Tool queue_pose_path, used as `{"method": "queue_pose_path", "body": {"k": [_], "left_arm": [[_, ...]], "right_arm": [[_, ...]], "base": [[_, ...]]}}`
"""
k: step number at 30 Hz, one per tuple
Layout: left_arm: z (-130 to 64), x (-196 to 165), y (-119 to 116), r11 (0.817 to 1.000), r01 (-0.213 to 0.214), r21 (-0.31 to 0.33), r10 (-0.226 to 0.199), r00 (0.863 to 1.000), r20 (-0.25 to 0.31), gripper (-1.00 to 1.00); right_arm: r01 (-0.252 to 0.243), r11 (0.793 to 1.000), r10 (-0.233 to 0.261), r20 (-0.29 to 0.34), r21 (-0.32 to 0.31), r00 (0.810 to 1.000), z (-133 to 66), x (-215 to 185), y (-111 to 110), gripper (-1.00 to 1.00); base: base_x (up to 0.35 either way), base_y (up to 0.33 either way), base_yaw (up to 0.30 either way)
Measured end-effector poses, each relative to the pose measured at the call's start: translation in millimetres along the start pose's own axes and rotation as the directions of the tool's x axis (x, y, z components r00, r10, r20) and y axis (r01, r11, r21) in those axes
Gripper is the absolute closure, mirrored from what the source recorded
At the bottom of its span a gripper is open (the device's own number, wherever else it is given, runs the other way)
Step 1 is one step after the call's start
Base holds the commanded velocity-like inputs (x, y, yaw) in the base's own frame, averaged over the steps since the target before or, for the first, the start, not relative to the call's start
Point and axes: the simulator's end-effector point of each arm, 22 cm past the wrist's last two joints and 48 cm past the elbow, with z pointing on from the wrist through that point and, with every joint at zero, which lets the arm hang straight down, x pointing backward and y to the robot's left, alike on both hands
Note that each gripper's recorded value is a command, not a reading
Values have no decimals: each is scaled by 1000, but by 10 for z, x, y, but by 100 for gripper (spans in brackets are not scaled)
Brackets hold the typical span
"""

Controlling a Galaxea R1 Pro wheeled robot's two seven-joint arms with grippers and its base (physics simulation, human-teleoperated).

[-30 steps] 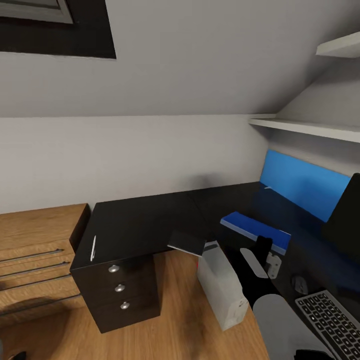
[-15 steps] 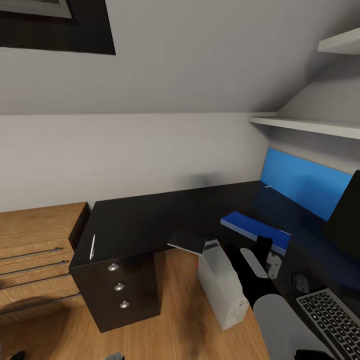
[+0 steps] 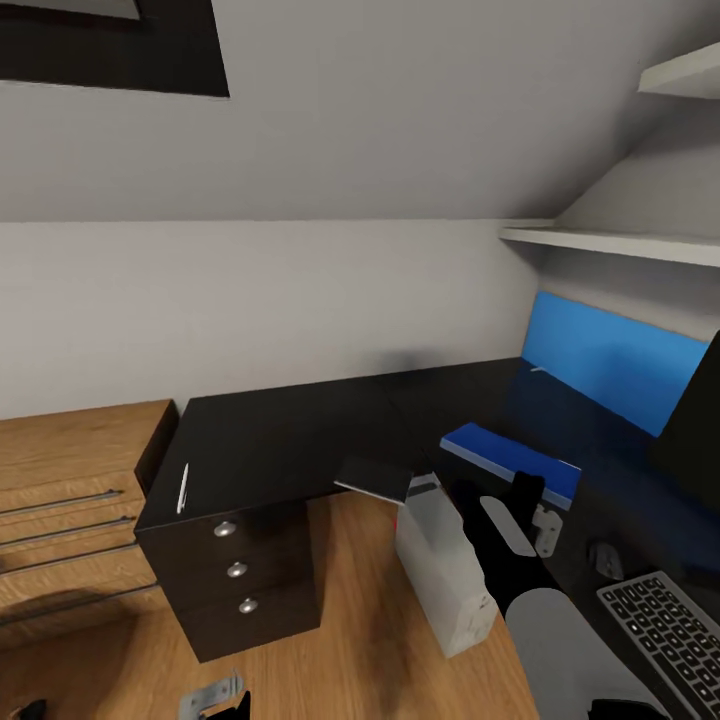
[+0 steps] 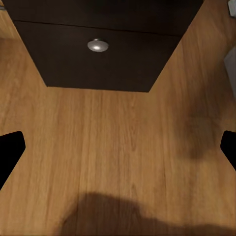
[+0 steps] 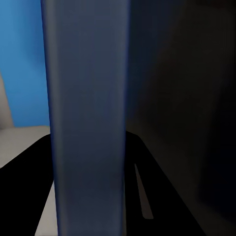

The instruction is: In the bedroom, organize the workspace by keeping the computer under the desk, ensuring the monitor is on the desk, placing the keyboard on the desk next to the monitor, placing the mouse on the desk next to the keyboard, moving the folder from the swivel chair onto the desk next to the mouse, stacking the notebook on top of the folder with the pen on top of the notebook, and positioning the swivel chair next to the desk.

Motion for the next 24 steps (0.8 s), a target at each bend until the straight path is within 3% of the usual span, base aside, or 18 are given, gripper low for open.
{"method": "queue_pose_path", "body": {"k": [12,24], "left_arm": [[138,179,23,1000,-2,-1,2,1000,-10,-100],[278,342,65,1000,-4,-5,4,1000,-18,-100]], "right_arm": [[2,1000,-2,1,-1,1000,65,10,-186,100],[6,1000,-6,3,6,1000,153,18,-406,100]], "base": [[0,0,-5],[0,0,-121]]}}
